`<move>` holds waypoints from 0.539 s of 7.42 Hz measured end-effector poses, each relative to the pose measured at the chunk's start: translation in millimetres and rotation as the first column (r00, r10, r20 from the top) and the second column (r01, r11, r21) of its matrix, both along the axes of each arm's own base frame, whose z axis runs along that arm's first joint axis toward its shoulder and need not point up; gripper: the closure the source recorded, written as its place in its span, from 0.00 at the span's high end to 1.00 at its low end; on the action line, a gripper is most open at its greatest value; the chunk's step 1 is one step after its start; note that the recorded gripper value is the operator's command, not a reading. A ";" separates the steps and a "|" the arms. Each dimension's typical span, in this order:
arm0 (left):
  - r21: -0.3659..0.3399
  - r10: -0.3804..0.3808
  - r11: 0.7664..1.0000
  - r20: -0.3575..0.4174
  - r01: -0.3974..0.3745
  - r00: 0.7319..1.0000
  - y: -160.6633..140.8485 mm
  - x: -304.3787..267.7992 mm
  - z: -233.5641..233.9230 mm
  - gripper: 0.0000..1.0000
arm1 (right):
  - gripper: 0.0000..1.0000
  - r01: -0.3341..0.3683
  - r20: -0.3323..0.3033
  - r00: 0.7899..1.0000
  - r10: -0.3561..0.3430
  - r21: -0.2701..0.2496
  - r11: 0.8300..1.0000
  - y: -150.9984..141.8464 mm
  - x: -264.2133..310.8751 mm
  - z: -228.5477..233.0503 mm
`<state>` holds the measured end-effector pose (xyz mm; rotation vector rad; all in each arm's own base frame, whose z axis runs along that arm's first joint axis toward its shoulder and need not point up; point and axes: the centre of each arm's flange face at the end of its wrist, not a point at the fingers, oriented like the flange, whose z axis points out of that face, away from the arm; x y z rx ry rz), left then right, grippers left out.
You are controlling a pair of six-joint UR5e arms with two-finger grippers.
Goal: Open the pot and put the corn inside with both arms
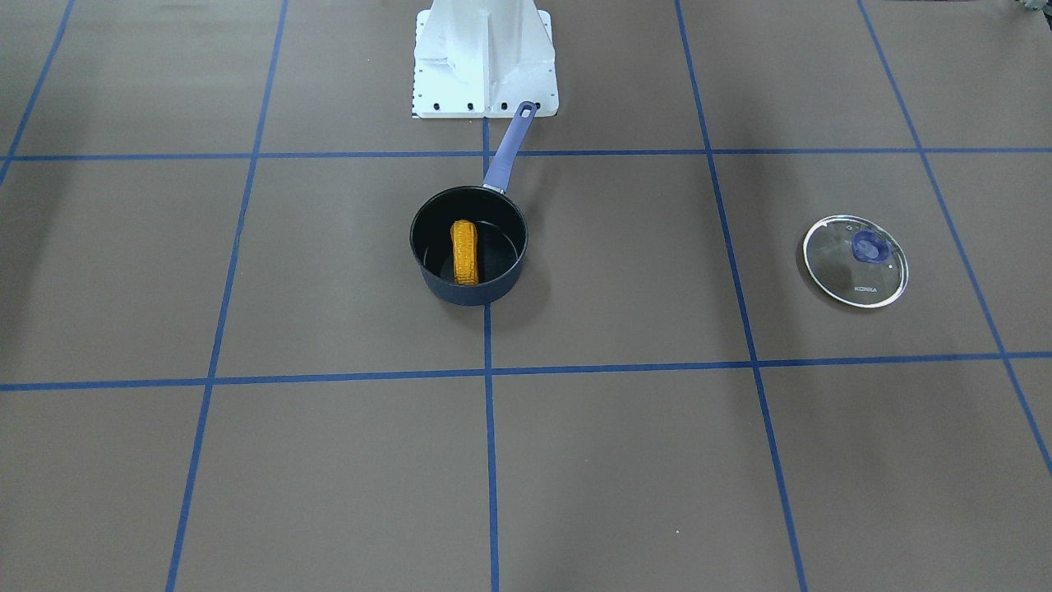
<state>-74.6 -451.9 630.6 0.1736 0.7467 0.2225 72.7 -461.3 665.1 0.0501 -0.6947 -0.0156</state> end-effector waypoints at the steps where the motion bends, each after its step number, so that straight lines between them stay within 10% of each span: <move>1: 0.000 0.000 1.000 0.000 0.000 1.000 0.1 0.0 0.1 0.98 | 1.00 0.000 0.001 1.000 0.000 0.004 1.000 -1.1 -0.3 -2.0; 4: 0.000 0.000 1.000 -0.001 0.000 1.000 0.2 0.0 -0.1 0.98 | 1.00 0.003 0.023 1.000 -0.003 0.009 1.000 -2.0 -2.3 -5.4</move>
